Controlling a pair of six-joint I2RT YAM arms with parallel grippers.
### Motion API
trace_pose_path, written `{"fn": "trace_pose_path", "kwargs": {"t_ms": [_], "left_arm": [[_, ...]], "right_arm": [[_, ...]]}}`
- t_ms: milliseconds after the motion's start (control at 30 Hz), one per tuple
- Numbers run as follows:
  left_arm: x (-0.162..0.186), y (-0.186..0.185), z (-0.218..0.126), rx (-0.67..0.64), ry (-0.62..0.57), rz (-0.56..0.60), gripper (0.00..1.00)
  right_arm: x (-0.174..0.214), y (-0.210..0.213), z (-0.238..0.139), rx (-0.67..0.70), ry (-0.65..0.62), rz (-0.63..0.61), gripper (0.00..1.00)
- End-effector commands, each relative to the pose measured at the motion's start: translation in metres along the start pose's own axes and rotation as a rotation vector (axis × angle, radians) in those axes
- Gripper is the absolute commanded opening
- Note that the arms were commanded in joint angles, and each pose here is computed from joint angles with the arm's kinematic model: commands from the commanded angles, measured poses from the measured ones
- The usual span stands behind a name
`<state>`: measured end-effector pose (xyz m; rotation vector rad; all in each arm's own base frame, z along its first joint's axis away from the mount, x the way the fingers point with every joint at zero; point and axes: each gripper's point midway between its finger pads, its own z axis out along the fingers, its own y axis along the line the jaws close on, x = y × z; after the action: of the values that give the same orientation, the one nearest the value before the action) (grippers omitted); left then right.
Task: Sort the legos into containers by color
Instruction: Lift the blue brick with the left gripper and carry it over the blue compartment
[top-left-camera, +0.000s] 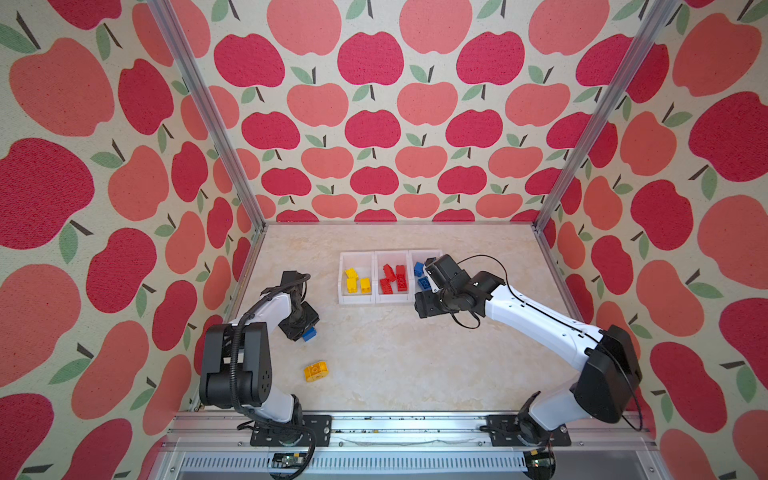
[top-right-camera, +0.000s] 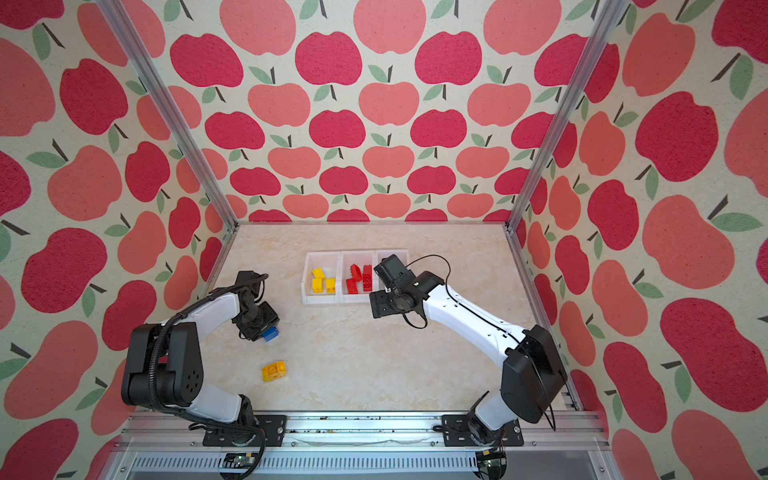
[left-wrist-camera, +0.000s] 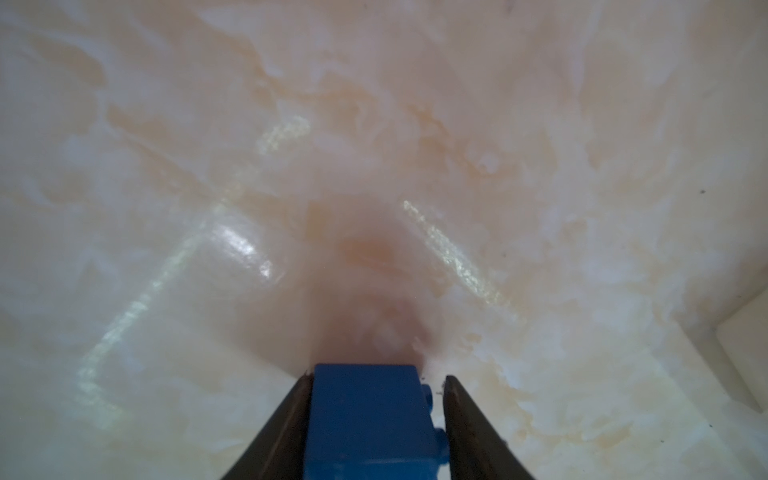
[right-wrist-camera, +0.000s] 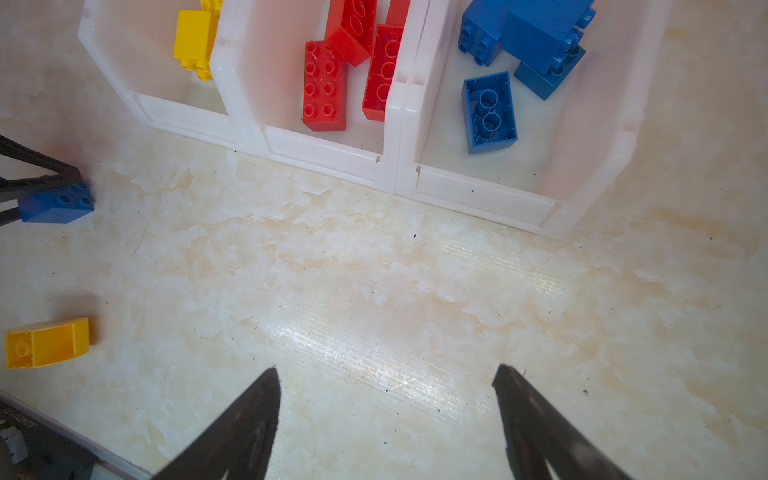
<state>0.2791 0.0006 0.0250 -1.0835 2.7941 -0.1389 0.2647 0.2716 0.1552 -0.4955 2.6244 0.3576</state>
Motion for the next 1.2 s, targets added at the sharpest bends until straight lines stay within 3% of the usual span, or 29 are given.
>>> {"fn": "trace_pose_path", "kwargs": {"t_ms": [0,400,633,900,1167], "left_arm": [[0.005,0.003,0.002,-0.019,0.009,0.008,0.48],[0.01,-0.006,-0.009,-0.007,-0.012,0.05,0.41],[0.014,-0.027,-0.04,0.034,-0.093,0.113,0.39],[0.029,-0.085,-0.086,0.119,-0.201,0.285,0.38],[0.054,-0.176,-0.114,0.223,-0.257,0.491,0.37]], "right_arm": [[0.003,-0.003,-0.002,-0.001,0.001,0.026,0.83],[0.009,-0.007,-0.006,0.004,-0.003,0.036,0.83],[0.027,-0.018,-0.006,0.01,0.012,0.088,0.83],[0.07,-0.042,-0.002,0.009,0.049,0.201,0.86],[0.095,-0.058,-0.005,0.02,0.053,0.268,0.89]]}}
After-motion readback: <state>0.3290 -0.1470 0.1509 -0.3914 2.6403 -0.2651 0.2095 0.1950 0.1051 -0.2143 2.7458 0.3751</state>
